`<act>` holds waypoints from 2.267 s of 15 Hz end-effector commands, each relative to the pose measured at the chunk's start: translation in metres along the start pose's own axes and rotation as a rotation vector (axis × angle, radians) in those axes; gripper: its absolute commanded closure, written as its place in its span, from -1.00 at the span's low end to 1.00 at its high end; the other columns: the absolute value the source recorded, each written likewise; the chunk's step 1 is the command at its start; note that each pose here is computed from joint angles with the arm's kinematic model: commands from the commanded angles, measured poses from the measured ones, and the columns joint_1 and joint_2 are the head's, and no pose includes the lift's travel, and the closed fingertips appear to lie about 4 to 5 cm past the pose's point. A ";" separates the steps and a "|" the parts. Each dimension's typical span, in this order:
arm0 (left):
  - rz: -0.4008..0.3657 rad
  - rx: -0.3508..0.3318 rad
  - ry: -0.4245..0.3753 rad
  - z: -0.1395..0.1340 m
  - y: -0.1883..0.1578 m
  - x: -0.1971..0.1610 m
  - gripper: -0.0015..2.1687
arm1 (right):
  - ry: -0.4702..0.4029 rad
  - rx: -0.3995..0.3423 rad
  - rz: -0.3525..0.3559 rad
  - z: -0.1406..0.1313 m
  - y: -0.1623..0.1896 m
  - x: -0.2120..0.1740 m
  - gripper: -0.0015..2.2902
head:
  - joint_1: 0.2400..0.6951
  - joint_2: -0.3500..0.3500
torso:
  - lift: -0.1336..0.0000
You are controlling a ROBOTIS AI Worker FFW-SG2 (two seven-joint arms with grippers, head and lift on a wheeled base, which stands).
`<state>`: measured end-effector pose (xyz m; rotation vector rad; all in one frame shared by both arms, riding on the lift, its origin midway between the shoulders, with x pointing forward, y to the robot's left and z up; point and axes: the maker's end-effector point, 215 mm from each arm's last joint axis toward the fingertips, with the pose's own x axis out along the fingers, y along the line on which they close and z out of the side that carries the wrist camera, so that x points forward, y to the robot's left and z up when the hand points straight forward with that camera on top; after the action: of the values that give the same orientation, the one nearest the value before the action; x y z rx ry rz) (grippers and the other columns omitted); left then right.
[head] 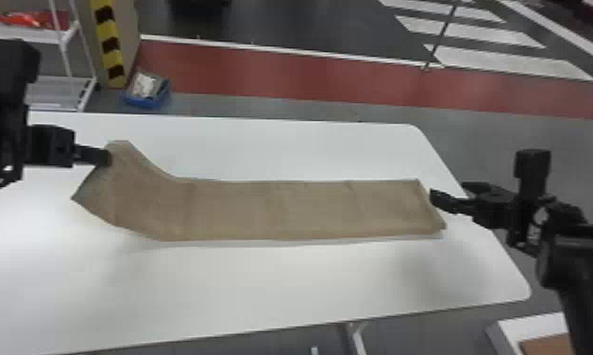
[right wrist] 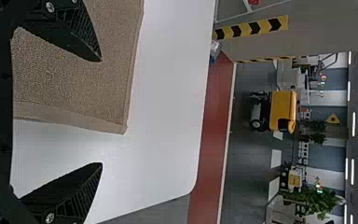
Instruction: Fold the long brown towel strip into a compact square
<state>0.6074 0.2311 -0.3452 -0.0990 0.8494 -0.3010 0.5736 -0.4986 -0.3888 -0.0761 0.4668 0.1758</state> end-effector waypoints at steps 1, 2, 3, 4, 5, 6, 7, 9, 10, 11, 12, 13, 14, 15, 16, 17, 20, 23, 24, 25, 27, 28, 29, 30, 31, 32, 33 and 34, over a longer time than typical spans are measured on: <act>-0.058 -0.009 0.015 -0.001 -0.020 -0.007 0.60 | -0.001 -0.002 0.007 0.002 0.004 0.004 -0.92 | 1.00 -0.68 | -0.80; -0.082 -0.015 0.019 -0.002 -0.032 -0.005 0.60 | -0.001 -0.001 0.010 0.001 0.007 0.005 -0.92 | 1.00 -0.71 | -0.80; -0.107 -0.018 0.021 0.000 -0.046 -0.002 0.60 | -0.003 -0.007 0.015 0.001 0.010 0.007 -0.92 | 1.00 -0.72 | -0.80; -0.129 -0.023 0.013 0.005 -0.057 -0.002 0.60 | -0.004 -0.007 0.018 0.000 0.011 0.008 -0.92 | 1.00 -0.73 | -0.80; -0.166 -0.027 0.008 0.010 -0.074 -0.001 0.60 | -0.009 -0.007 0.019 0.001 0.011 0.008 -0.92 | 1.00 -0.75 | -0.80; -0.195 -0.028 0.010 0.011 -0.090 0.001 0.60 | -0.013 -0.001 0.021 -0.001 0.012 0.007 -0.92 | 1.00 -0.77 | -0.80; -0.198 -0.026 0.006 0.013 -0.103 0.006 0.60 | -0.021 0.005 0.024 -0.002 0.012 0.006 -0.92 | 0.97 -0.82 | -0.80; -0.232 -0.036 0.021 0.009 -0.133 0.019 0.60 | -0.036 0.001 0.027 -0.002 0.010 0.004 -0.92 | 0.95 -0.87 | -0.80; -0.244 -0.036 0.010 0.012 -0.148 0.025 0.60 | -0.041 0.003 0.024 -0.003 0.008 0.003 -0.92 | 0.94 -0.91 | -0.80; -0.250 -0.036 -0.011 0.018 -0.161 0.031 0.60 | -0.049 0.010 0.028 -0.003 0.007 0.001 -0.92 | 0.94 -0.95 | -0.80; -0.253 -0.035 -0.030 0.022 -0.173 0.039 0.60 | -0.052 0.017 0.026 -0.004 0.004 -0.002 -0.92 | 0.94 -0.98 | -0.80; -0.263 -0.036 -0.059 0.030 -0.189 0.045 0.60 | -0.056 0.019 0.024 -0.005 0.002 -0.004 -0.92 | 0.91 -1.00 | -0.80; -0.274 -0.045 -0.071 0.033 -0.202 0.052 0.60 | -0.060 0.024 0.023 -0.006 0.000 -0.007 -0.92 | 0.90 -1.00 | -0.80; -0.284 -0.051 -0.084 0.035 -0.214 0.057 0.60 | -0.065 0.029 0.026 -0.008 0.000 -0.009 -0.92 | 0.88 -1.00 | -0.80; -0.278 -0.046 -0.089 0.033 -0.217 0.065 0.60 | -0.068 0.035 0.021 -0.009 -0.004 -0.012 -0.92 | 0.86 -1.00 | -0.80; -0.265 -0.043 -0.092 0.030 -0.218 0.072 0.60 | -0.067 0.037 0.018 -0.011 -0.006 -0.013 -0.92 | 0.83 -1.00 | -0.80; -0.244 -0.018 -0.128 0.023 -0.236 0.090 0.60 | -0.074 0.041 0.019 -0.010 -0.006 -0.014 -0.92 | 0.84 -1.00 | -0.80; -0.212 -0.012 -0.157 0.017 -0.239 0.110 0.60 | -0.088 0.041 0.026 -0.012 -0.003 -0.016 -0.92 | 0.86 -1.00 | -0.80; -0.209 -0.008 -0.144 0.009 -0.240 0.116 0.60 | -0.094 0.044 0.024 -0.014 -0.005 -0.018 -0.92 | 0.86 -1.00 | -0.80; -0.218 -0.003 -0.140 0.004 -0.246 0.119 0.60 | -0.093 0.047 0.021 -0.016 -0.006 -0.019 -0.92 | 0.88 -1.00 | -0.80; -0.267 -0.021 -0.120 -0.005 -0.262 0.120 0.59 | -0.094 0.049 0.015 -0.019 -0.009 -0.020 -0.92 | 0.91 -1.00 | -0.80; -0.293 -0.029 -0.097 -0.015 -0.271 0.121 0.51 | -0.094 0.052 0.013 -0.019 -0.011 -0.020 -0.92 | 0.92 -1.00 | -0.80; -0.317 -0.027 -0.085 -0.020 -0.281 0.121 0.46 | -0.094 0.053 0.016 -0.018 -0.009 -0.019 -0.92 | 0.93 -1.00 | -0.80; -0.334 -0.015 -0.071 -0.028 -0.290 0.121 0.45 | -0.088 0.058 0.021 -0.019 -0.007 -0.017 -0.92 | 0.94 -1.00 | -0.80; -0.359 -0.011 -0.059 -0.034 -0.302 0.119 0.11 | -0.085 0.061 0.022 -0.018 -0.005 -0.015 -0.92 | 0.95 -1.00 | -0.80; -0.385 -0.004 -0.048 -0.039 -0.311 0.118 -0.79 | -0.080 0.065 0.028 -0.021 0.001 -0.011 -0.95 | 0.97 -1.00 | -0.80; -0.396 0.001 -0.044 -0.042 -0.317 0.118 -1.00 | -0.078 0.062 0.035 -0.021 0.007 -0.008 -0.95 | 0.98 -1.00 | -0.80; -0.414 0.003 -0.044 -0.042 -0.321 0.115 -1.00 | -0.077 0.054 0.043 -0.021 0.013 -0.005 -0.95 | 0.99 -1.00 | -0.80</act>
<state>0.5807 -0.1012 -0.3925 -0.2750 0.7796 -0.6658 0.5554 -0.4980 -0.4034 -0.0020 0.3941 0.1935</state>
